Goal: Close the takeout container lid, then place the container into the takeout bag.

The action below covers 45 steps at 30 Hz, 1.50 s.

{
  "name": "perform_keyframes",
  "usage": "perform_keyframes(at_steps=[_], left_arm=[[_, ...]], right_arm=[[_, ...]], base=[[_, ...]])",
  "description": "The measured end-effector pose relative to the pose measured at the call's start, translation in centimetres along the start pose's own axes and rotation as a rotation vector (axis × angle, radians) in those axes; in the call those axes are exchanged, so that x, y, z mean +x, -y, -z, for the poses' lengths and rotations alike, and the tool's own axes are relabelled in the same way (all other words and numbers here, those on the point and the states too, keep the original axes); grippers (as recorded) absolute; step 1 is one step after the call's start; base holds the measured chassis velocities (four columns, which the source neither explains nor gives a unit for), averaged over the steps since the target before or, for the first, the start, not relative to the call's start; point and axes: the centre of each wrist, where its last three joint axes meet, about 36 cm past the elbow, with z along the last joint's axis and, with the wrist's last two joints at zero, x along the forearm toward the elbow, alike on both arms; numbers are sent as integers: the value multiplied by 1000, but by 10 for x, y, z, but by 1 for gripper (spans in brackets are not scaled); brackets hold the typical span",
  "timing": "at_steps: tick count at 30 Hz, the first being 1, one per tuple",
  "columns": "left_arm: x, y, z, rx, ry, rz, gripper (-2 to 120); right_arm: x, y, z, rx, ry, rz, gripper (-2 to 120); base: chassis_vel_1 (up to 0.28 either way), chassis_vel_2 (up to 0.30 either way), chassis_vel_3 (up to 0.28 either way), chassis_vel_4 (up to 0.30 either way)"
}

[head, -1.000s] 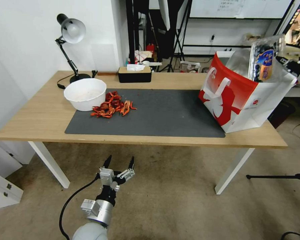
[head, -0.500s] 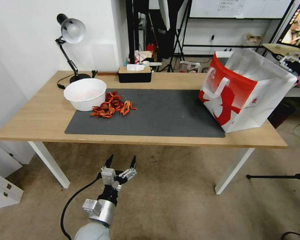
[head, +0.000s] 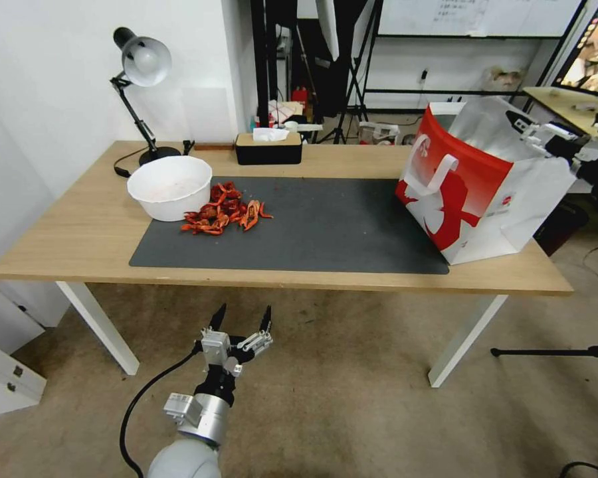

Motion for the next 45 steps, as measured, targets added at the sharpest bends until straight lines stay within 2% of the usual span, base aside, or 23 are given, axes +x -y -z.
perform_keyframes(at_steps=[2, 6, 10, 18, 23, 26, 40, 45], left_arm=[[0, 1, 0, 9, 10, 0, 100], [-1, 3, -1, 24, 35, 6, 100], [-2, 3, -1, 25, 52, 16, 100], [-1, 4, -2, 21, 86, 35, 100], [0, 5, -3, 25, 95, 19, 100], [2, 4, -7, 23, 93, 4, 100], [-2, -2, -19, 19, 82, -10, 100], [-4, -3, -24, 19, 82, -3, 100]], right_arm=[[14, -10, -9, 94, 18, 1, 114], [34, -26, -26, 152, 38, -11, 115], [48, -35, -39, 153, 39, -24, 114], [103, -55, -102, 118, 29, -114, 102], [130, -66, -130, 78, 6, -167, 100], [151, -77, -159, 49, -10, -195, 100], [177, -97, -236, -12, -102, -253, 100], [177, -101, -251, -32, -118, -257, 100]], base=[[0, 0, 0, 0], [0, 0, 0, 0], [0, 0, 0, 0], [0, 0, 0, 0], [0, 0, 0, 0], [0, 0, 0, 0], [0, 0, 0, 0], [0, 0, 0, 0]])
